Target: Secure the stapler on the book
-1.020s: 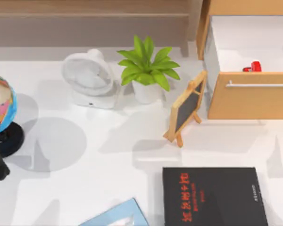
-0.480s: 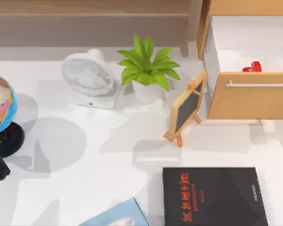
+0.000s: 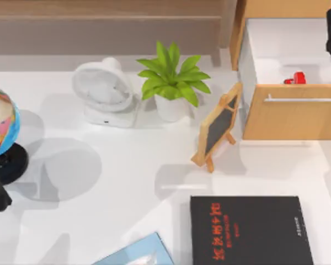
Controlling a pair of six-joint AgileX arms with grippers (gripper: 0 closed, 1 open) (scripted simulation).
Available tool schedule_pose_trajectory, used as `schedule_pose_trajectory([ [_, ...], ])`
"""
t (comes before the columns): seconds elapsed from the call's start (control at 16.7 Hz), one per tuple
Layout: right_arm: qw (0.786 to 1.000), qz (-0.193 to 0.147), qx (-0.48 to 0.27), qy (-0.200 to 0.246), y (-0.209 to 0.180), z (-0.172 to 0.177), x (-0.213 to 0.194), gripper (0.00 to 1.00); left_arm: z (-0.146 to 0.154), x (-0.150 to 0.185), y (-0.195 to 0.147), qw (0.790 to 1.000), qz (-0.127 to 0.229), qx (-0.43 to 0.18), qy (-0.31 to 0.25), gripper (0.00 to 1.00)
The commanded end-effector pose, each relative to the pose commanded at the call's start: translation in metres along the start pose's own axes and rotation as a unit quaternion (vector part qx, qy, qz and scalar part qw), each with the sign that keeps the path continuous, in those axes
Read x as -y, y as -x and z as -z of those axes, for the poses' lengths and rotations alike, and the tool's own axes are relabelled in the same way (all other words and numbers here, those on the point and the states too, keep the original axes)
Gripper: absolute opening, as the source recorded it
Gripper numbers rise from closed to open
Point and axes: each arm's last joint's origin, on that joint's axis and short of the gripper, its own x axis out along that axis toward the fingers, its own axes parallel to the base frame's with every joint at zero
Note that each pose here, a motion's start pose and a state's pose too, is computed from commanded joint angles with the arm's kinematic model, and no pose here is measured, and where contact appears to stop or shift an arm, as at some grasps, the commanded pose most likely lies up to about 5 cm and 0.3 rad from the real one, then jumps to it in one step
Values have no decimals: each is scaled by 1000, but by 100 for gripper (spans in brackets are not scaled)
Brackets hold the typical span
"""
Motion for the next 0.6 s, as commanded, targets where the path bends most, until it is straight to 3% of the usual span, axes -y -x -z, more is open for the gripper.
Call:
schedule_pose_trajectory([
  [0.24,993,13,-118,-4,-78,-44,-6,100,0,0,0,1000,0,0,0,100],
  [0.6,973,29,-228,-6,-174,-59,-6,100,0,0,0,1000,0,0,0,100],
])
